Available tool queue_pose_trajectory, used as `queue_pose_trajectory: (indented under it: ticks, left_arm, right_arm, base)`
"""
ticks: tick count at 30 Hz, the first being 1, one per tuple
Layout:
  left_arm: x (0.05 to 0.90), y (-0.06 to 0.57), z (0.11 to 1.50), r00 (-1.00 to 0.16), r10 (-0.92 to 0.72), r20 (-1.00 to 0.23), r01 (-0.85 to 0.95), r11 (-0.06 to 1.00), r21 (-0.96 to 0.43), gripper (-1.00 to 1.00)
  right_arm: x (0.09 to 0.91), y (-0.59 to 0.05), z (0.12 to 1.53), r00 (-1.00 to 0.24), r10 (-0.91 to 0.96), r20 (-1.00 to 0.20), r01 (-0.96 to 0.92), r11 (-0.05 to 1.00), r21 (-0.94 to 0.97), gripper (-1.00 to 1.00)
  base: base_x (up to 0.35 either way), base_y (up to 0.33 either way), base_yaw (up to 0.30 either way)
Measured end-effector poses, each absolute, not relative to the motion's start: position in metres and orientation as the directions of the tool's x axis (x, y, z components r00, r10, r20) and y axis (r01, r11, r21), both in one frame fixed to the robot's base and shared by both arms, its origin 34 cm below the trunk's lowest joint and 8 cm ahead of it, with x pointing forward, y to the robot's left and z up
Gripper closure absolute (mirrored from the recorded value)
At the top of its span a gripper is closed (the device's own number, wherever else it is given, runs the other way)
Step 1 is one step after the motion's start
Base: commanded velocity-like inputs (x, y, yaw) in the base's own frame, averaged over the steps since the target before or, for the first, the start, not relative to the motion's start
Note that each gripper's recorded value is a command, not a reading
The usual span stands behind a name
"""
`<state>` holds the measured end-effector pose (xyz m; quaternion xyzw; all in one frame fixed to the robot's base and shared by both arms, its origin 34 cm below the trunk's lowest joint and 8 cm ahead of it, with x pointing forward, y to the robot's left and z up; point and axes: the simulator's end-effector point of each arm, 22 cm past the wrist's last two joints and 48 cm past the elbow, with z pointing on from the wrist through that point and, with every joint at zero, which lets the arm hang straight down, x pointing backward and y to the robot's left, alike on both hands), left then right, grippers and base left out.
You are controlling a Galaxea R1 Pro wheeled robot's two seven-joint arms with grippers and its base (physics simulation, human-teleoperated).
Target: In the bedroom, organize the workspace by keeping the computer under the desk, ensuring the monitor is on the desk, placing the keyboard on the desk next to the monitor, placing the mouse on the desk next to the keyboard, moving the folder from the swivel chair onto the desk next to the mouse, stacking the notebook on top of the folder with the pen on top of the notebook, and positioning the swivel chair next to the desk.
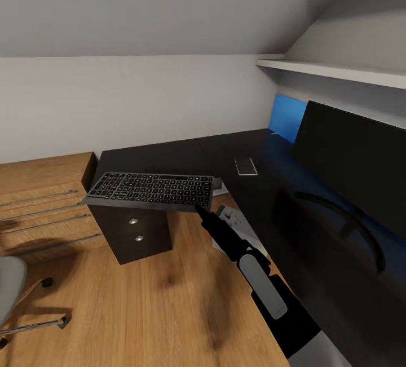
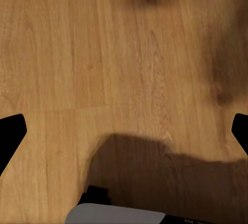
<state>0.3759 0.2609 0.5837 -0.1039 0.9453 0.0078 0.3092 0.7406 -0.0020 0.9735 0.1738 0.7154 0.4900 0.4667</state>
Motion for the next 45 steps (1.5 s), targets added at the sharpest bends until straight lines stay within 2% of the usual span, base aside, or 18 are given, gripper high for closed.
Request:
queue_pose_trajectory:
  ticks: [8,21,45]
  left_arm:
    - [0.3761,0.2622,0.5837,-0.786,-0.192,-0.587,-0.203,0.978,-0.048,-1.0]
    - [0.3759,0.2624,0.5834,-0.787,-0.194,-0.586,-0.205,0.978,-0.048,-1.0]
    - [0.376,0.2623,0.5835,-0.787,-0.194,-0.586,-0.204,0.978,-0.049,-1.0]
  right_arm:
    - [0.7407,-0.0019,0.9731,-0.505,0.705,-0.498,-0.21,0.459,0.863,1.0]
    - [0.7409,-0.0021,0.9729,-0.504,0.706,-0.498,-0.208,0.46,0.863,1.0]
    - [0.7388,0.0018,0.973,-0.512,0.702,-0.495,-0.211,0.456,0.865,1.0]
  base:
    - [-0.144,-0.143,0.0]
    - [-0.294,-0.076,0.0]
    - [-0.183,-0.291,0.0]
